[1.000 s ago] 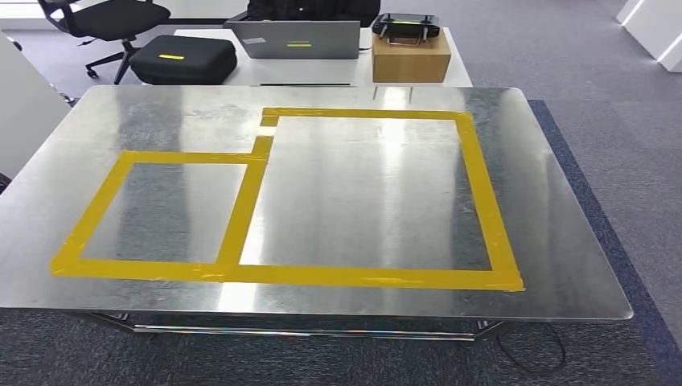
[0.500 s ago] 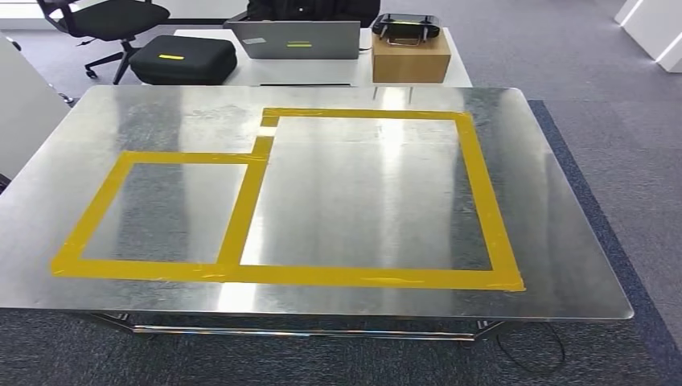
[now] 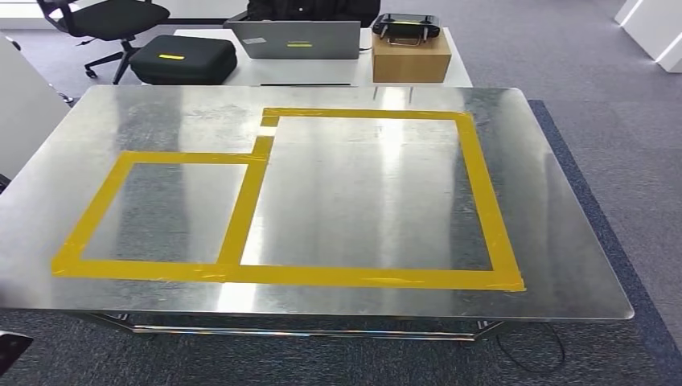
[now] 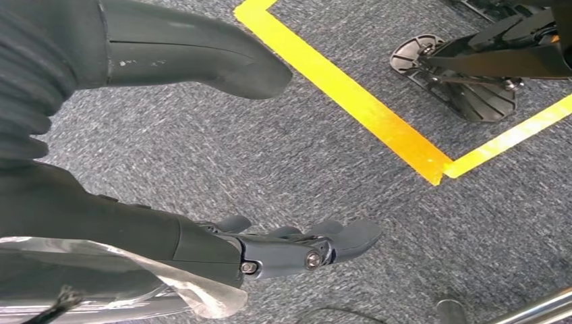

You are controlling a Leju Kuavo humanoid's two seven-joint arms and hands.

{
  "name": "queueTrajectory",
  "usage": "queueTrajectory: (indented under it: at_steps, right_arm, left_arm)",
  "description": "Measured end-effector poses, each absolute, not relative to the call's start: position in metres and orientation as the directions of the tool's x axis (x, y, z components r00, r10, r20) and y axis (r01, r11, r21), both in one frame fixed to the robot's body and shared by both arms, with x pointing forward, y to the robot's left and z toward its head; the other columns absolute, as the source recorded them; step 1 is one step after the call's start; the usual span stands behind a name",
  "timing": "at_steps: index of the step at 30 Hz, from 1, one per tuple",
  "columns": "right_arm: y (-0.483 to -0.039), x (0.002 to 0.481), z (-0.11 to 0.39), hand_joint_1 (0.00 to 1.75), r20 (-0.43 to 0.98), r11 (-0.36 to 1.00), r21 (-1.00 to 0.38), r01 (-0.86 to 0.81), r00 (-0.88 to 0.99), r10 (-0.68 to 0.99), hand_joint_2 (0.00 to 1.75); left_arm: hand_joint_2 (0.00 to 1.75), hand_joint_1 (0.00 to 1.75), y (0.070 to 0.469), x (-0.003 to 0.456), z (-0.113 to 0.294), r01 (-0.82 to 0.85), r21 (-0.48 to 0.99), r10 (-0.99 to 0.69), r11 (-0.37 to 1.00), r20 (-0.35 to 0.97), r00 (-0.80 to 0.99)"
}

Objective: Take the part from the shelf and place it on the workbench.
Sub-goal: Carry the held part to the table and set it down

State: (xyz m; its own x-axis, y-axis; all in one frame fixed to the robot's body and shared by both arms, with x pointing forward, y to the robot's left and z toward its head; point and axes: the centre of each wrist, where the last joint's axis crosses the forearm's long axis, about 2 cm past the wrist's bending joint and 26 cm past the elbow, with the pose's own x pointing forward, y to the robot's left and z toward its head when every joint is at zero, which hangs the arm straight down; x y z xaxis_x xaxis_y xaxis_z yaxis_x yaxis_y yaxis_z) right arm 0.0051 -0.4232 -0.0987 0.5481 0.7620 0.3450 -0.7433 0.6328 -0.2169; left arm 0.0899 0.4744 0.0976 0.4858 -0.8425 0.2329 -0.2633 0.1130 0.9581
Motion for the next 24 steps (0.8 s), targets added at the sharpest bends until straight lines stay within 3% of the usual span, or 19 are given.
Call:
queueTrajectory:
  at_steps: [6,24]
  right_arm:
    - [-0.424,0.014,-0.098,0.0,0.341,0.619,-0.217,-0.754,0.536,0.772,1.75]
    - [-0.422,0.038,-0.096,0.0,0.333,0.585,-0.224,-0.779,0.503,0.798,1.75]
  left_arm:
    - [1.75,1.75,0.464,0.135,0.096,-0.273,0.957,-0.851,0.098,0.223,0.475]
    - [1.75,1.75,0.408,0.249,0.1,-0.176,0.98,-0.979,0.089,0.118,0.164]
